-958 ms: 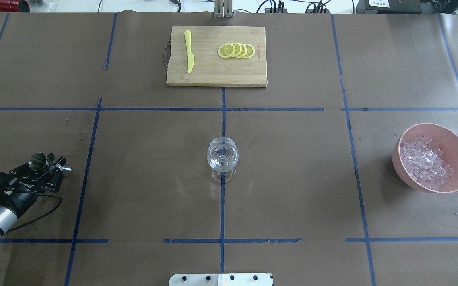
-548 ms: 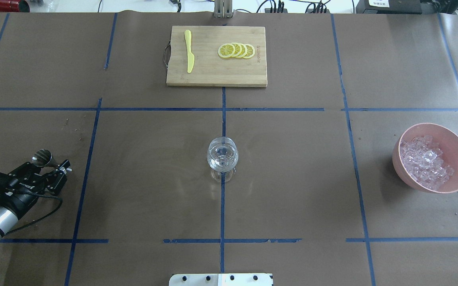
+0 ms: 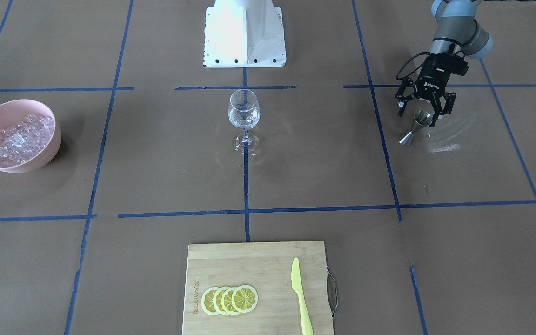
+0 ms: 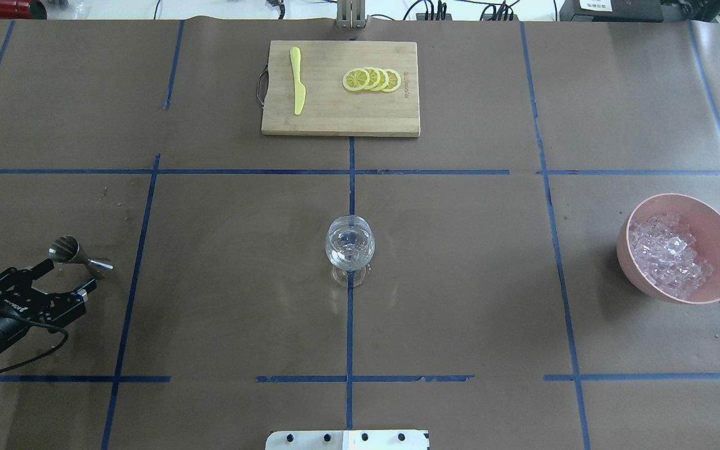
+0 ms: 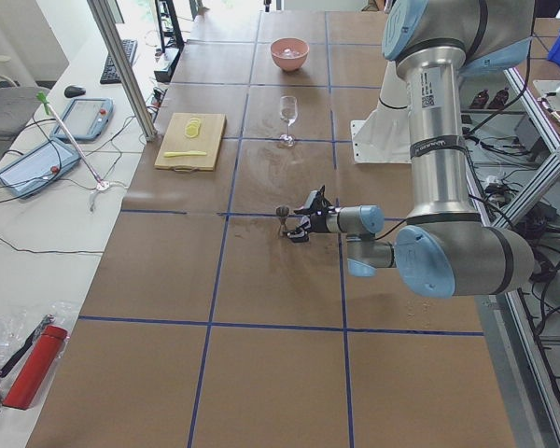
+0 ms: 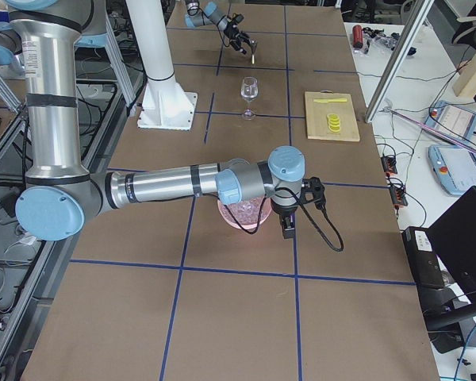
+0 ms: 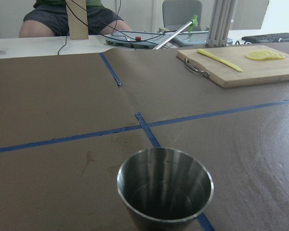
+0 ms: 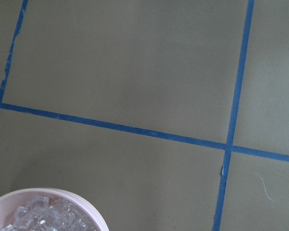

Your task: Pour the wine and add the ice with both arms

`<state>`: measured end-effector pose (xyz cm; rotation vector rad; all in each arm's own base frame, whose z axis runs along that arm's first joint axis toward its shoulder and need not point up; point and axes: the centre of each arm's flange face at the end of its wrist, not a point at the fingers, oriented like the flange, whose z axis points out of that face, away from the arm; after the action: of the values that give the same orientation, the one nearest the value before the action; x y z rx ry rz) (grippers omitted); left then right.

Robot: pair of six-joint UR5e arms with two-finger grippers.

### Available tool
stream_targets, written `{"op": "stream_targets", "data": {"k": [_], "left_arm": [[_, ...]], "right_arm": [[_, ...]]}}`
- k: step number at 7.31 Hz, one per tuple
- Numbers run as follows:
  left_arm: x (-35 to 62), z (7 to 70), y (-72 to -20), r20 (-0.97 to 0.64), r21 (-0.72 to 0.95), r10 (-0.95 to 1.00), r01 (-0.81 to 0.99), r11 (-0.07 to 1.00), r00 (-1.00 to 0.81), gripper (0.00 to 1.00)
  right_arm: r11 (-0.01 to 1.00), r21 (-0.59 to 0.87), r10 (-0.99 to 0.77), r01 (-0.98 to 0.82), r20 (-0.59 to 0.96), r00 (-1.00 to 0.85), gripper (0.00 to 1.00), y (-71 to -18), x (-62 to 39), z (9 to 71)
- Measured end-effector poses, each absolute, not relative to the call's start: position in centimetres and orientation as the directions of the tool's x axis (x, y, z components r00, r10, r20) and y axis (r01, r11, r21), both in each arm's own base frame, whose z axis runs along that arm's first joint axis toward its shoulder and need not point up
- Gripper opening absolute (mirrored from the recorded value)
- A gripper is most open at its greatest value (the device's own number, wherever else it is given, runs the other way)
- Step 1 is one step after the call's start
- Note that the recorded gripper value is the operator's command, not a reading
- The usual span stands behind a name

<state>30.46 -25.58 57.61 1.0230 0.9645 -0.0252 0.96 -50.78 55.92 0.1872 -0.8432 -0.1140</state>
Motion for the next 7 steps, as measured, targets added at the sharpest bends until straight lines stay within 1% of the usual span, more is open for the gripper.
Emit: {"op": "stream_targets", "data": {"k": [3,5,7], "left_arm": [[26.7,58.9,-23.7,-0.665,0.709,0.461,0.303,0.637,0.587,1.00],[21.8,60.4,-23.3,-0.591,0.748,0.485,0.213,0.628,0.644,1.00],[18.1,62.4,-24.5,-0.492,0.794,0.513,0.121,0.596,0.703,1.00]], "right_arm": [[0.969,0.242,-0.215,0.049,0.728,0.651,1.00,-50.9,-0.4,54.8],[0.969,0.246,-0.208,0.025,0.754,0.623,1.00,-50.7,-5.9,53.3],[0.970,0.232,-0.146,-0.074,0.796,0.587,1.00,-47.3,-12.7,53.3]]}}
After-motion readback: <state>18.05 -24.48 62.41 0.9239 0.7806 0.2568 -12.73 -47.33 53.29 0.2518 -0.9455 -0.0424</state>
